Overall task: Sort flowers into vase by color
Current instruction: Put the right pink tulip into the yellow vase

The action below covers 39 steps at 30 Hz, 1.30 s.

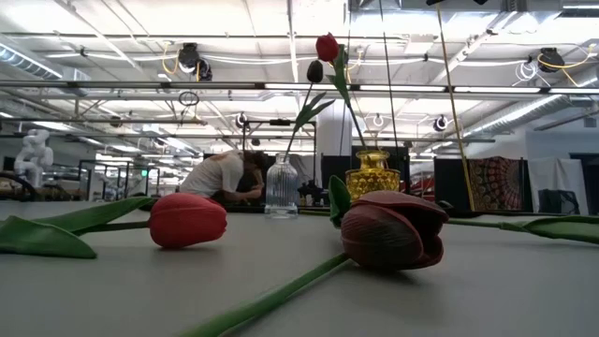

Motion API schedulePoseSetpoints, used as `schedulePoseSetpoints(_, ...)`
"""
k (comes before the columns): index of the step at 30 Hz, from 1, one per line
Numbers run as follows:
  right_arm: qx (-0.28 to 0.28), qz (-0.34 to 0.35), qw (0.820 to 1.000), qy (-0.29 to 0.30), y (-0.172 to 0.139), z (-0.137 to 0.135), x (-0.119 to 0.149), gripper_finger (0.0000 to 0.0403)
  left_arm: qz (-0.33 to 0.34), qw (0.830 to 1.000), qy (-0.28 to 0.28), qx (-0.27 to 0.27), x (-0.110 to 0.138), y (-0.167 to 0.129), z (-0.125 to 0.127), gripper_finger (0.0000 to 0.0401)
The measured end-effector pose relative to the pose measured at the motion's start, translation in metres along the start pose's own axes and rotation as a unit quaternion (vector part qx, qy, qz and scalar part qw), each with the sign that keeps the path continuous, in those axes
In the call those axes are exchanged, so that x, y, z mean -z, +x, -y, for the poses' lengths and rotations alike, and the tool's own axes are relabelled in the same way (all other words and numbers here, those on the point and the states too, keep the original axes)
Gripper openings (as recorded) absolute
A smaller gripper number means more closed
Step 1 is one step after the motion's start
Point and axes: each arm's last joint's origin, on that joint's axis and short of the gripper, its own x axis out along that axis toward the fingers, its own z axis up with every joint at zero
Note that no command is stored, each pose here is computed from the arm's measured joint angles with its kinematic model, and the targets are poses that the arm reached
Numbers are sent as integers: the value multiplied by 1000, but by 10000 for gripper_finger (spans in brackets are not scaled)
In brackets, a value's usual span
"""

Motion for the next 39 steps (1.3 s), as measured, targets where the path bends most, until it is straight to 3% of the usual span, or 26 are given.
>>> schedulePoseSetpoints(6, 0, 0, 1000, 0, 0, 0, 0, 187, -6, 1000, 20, 6, 0, 0, 0, 206)
schedulePoseSetpoints(15, 0, 0, 1000, 0, 0, 0, 0, 187, -3, 999, -50, 10, -1, 0, 1, 206)
schedulePoseSetpoints(23, 0, 0, 1000, 0, 0, 0, 0, 187, 35, 997, -41, 59, -11, -1, 14, 206)
schedulePoseSetpoints(29, 0, 0, 1000, 0, 0, 0, 0, 187, 37, 996, -44, 64, -12, -1, 15, 206)
schedulePoseSetpoints(39, 0, 0, 1000, 0, 0, 0, 0, 187, 145, 988, 36, 30, -28, 3, 16, 206)
